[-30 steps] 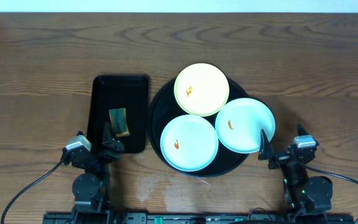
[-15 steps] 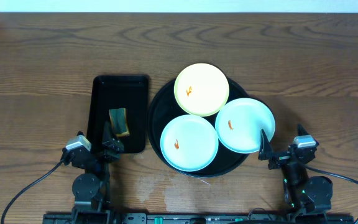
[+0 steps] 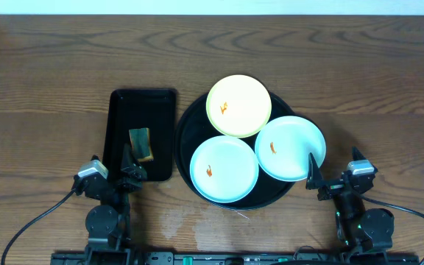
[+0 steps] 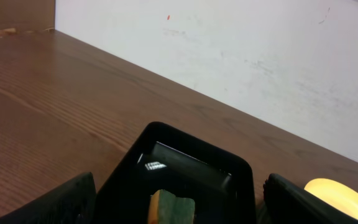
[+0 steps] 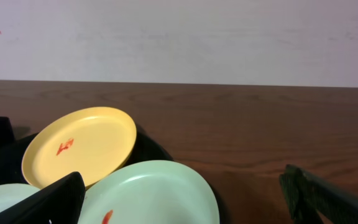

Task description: Clean dirty plates on tray and stack at the side

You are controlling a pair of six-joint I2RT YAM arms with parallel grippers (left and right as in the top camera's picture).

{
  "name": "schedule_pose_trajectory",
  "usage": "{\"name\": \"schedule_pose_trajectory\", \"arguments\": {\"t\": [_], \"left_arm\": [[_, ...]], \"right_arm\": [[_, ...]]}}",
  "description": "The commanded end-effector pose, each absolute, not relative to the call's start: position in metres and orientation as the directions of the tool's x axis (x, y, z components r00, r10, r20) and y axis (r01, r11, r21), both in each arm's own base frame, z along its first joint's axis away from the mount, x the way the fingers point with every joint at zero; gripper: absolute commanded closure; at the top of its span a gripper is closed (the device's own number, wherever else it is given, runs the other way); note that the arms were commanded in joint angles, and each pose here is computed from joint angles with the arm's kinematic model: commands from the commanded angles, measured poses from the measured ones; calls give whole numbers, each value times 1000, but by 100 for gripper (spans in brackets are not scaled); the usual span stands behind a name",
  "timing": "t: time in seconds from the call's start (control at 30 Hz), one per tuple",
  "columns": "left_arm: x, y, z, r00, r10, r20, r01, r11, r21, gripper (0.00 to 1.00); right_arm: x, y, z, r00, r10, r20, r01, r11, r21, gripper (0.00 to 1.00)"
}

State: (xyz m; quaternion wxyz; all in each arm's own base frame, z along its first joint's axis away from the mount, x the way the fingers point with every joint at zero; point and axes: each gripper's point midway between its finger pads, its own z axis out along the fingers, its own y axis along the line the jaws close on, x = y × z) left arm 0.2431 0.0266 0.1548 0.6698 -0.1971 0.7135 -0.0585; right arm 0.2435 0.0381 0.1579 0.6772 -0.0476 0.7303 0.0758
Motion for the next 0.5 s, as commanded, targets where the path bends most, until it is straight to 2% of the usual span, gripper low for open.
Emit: {"name": "schedule_pose_trajectory", "arguments": {"t": [0.0, 0.47], "left_arm": [[242, 30, 137, -77, -351, -933, -237, 916, -325, 13], [242, 30, 139, -68, -355, -932, -234, 914, -331, 13]], "right_arm": [[244, 35, 157, -81, 40, -996, -155, 986, 52, 1], [244, 35, 157, -81, 40, -996, -155, 986, 52, 1]]}}
